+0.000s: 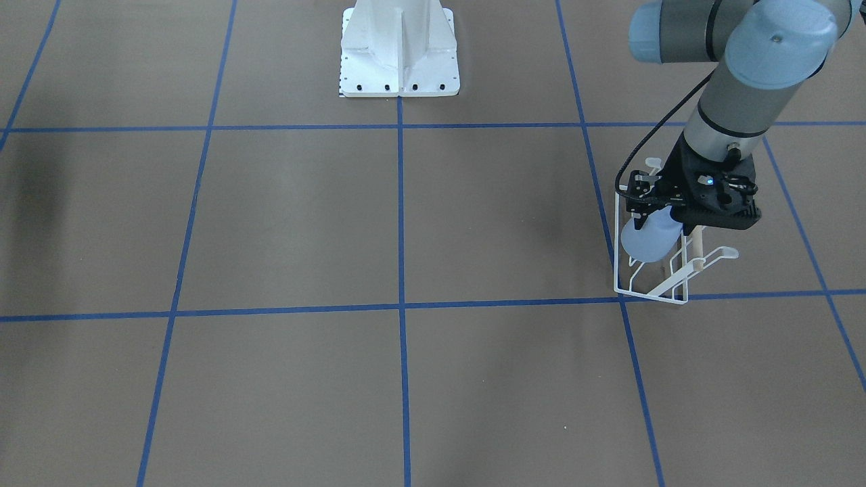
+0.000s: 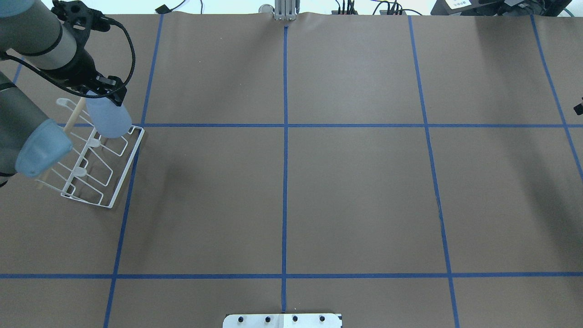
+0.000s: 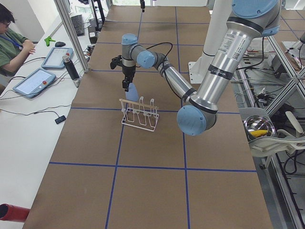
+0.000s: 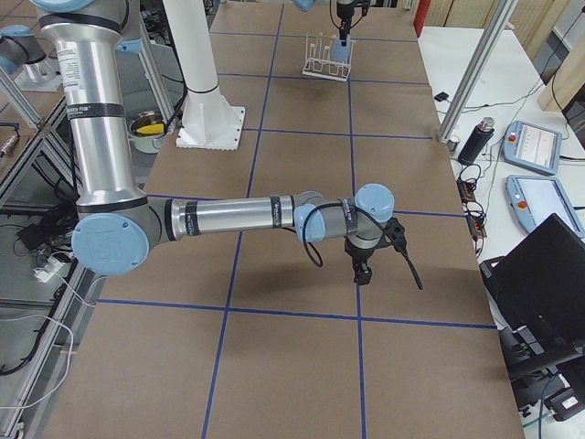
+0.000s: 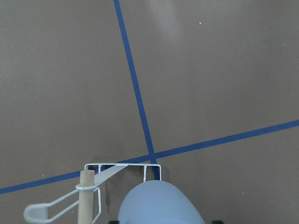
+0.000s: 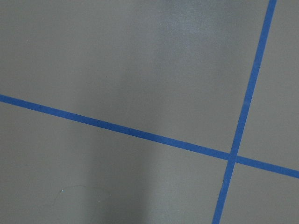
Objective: Hang cup on cup holder
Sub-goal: 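Lower the cup onto a rack hook with the left gripper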
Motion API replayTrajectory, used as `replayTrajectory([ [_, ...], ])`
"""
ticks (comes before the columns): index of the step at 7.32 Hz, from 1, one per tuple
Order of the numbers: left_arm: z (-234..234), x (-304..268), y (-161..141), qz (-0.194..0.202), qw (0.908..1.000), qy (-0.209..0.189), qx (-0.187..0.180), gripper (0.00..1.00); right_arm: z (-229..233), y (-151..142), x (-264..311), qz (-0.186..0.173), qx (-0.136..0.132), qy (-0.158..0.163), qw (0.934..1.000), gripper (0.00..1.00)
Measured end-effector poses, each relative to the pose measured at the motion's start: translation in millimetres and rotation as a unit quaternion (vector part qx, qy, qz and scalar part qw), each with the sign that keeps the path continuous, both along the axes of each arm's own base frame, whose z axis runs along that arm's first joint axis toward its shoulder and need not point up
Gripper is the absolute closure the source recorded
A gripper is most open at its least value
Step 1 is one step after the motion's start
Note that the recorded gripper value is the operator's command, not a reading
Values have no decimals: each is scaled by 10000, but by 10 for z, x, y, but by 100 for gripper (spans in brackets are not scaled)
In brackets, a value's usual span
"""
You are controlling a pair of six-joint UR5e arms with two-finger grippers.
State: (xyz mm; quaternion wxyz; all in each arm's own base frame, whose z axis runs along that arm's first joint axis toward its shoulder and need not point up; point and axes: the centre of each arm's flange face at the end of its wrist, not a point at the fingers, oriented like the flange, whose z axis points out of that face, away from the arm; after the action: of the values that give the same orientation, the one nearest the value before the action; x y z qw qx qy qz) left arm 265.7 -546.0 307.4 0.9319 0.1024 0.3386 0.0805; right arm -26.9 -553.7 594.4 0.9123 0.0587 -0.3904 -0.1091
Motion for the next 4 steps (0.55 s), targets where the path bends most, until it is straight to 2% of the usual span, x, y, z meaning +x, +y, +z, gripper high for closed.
replayTrajectory([
  [2,31,-18,15,-26,10000,-13,12,2,12,32,9,22,-5,27,10000,0],
  [4,128,-89,44,-137,9995,-56,262,2,165,109,44,73,-112,195,9997,0],
])
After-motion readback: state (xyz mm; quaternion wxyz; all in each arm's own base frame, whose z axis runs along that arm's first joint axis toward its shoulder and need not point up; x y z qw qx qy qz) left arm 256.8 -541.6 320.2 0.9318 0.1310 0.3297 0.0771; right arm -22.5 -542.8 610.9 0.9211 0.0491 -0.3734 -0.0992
